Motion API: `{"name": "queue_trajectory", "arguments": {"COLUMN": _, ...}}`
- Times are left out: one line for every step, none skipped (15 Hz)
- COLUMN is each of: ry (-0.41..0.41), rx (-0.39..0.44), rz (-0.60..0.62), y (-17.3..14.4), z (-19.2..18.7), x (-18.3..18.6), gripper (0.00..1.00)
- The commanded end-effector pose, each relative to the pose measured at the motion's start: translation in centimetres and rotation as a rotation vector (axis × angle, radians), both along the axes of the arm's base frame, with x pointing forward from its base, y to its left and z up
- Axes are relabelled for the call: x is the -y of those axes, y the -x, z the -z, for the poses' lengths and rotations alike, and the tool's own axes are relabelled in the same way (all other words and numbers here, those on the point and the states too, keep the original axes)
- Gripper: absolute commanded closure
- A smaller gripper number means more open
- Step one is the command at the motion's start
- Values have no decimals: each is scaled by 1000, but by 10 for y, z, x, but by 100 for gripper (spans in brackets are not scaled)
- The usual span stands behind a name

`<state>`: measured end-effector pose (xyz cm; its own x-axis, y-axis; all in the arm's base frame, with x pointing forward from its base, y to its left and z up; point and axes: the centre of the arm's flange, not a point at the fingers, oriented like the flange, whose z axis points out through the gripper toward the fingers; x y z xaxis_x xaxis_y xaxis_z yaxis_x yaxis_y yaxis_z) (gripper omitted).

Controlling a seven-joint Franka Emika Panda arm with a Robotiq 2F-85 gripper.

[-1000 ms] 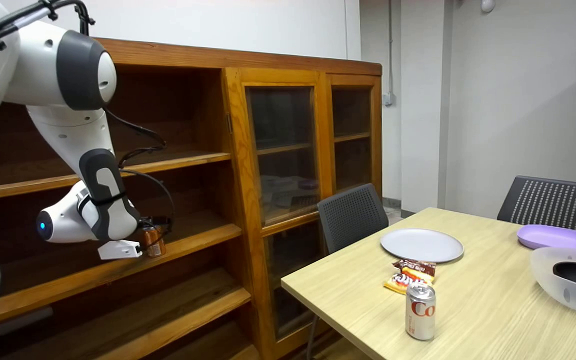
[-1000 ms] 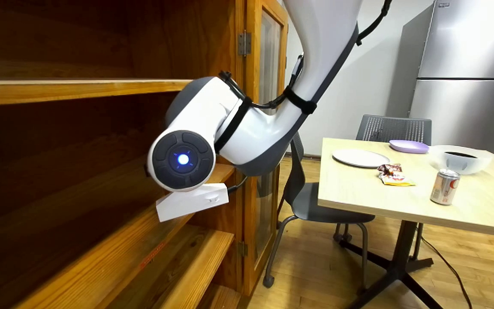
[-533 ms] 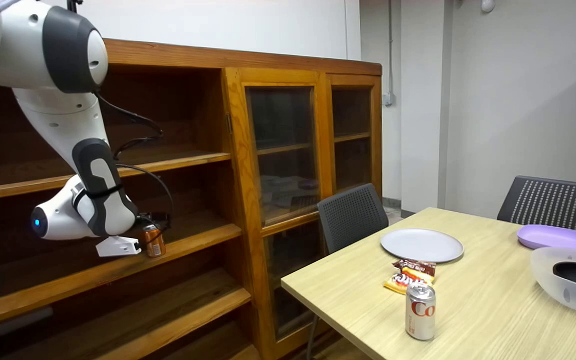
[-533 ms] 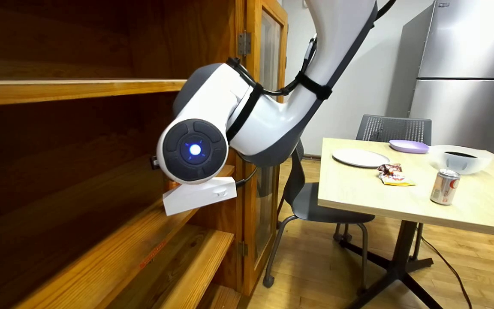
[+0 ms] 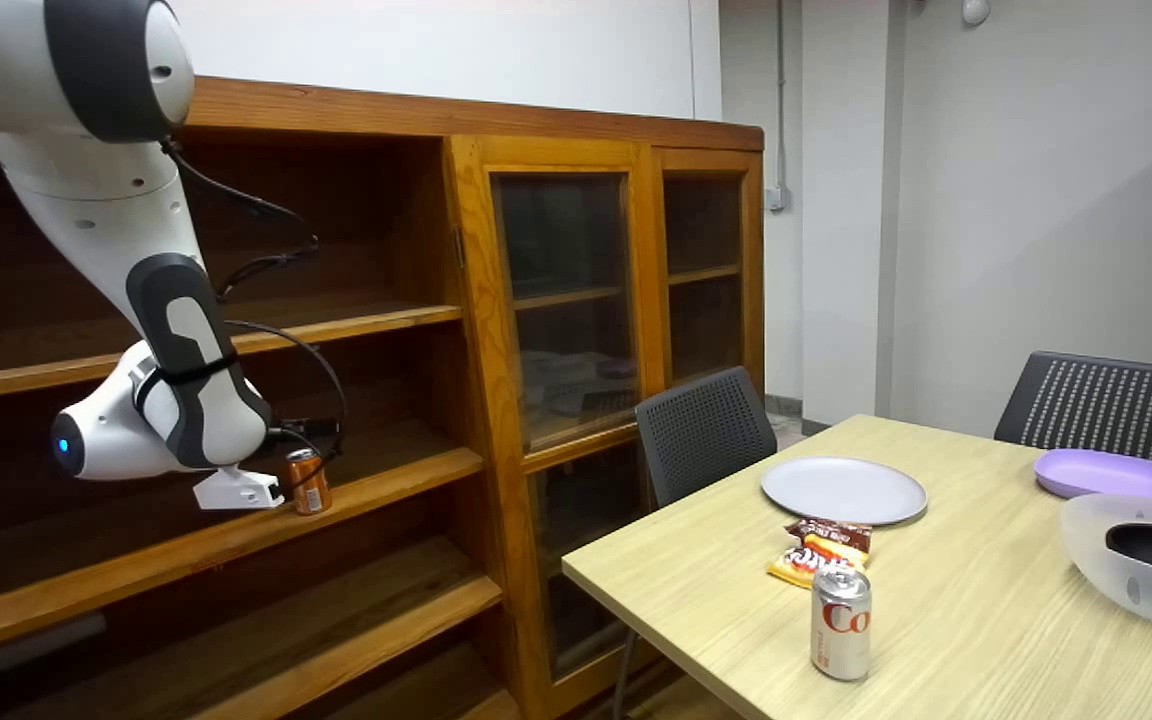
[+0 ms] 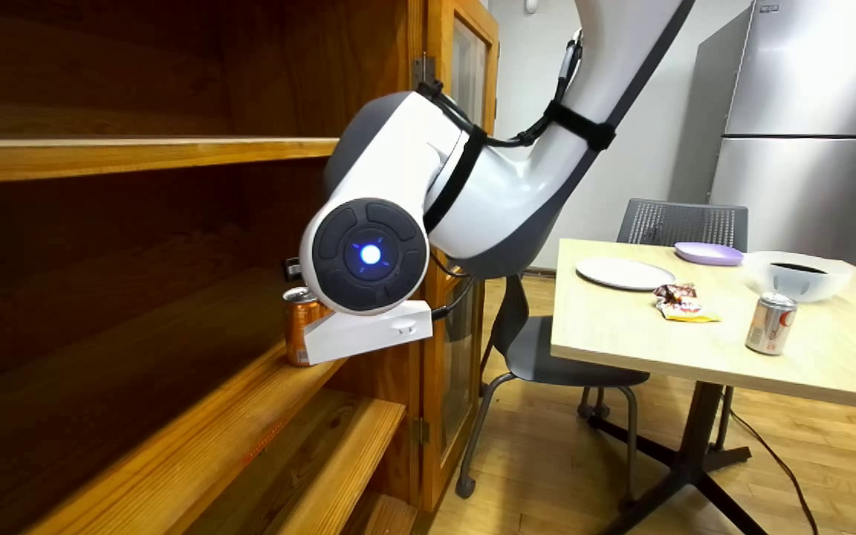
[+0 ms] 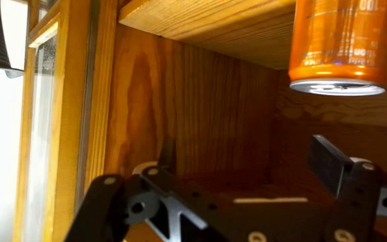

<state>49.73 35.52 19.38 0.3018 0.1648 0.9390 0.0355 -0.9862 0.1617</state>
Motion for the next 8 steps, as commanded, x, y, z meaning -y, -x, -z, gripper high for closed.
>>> {"name": "queue_trajectory", "arguments": {"ry": -23, "rx": 46, "rz": 37, "y": 17, "z": -15, "x": 26, "gripper": 0}}
{"name": "queue_trajectory", "arguments": {"ry": -26, "rx": 48, "rz": 46, "y": 18, "z": -16, "x": 30, "gripper": 0}}
{"name": "queue_trajectory", "arguments": {"ry": -27, "rx": 55, "rz": 56, "y": 20, "z": -17, "x": 35, "gripper": 0}}
{"name": "queue_trajectory", "arguments": {"ry": -28, "rx": 56, "rz": 64, "y": 22, "z": -18, "x": 39, "gripper": 0}}
{"name": "queue_trajectory", "arguments": {"ry": -30, "rx": 62, "rz": 75, "y": 24, "z": -19, "x": 44, "gripper": 0}}
{"name": "queue_trajectory", "arguments": {"ry": -32, "rx": 67, "rz": 87, "y": 26, "z": -20, "x": 49, "gripper": 0}}
{"name": "queue_trajectory", "arguments": {"ry": -34, "rx": 71, "rz": 97, "y": 28, "z": -21, "x": 53, "gripper": 0}}
{"name": "queue_trajectory", "arguments": {"ry": -35, "rx": 74, "rz": 110, "y": 30, "z": -22, "x": 58, "gripper": 0}}
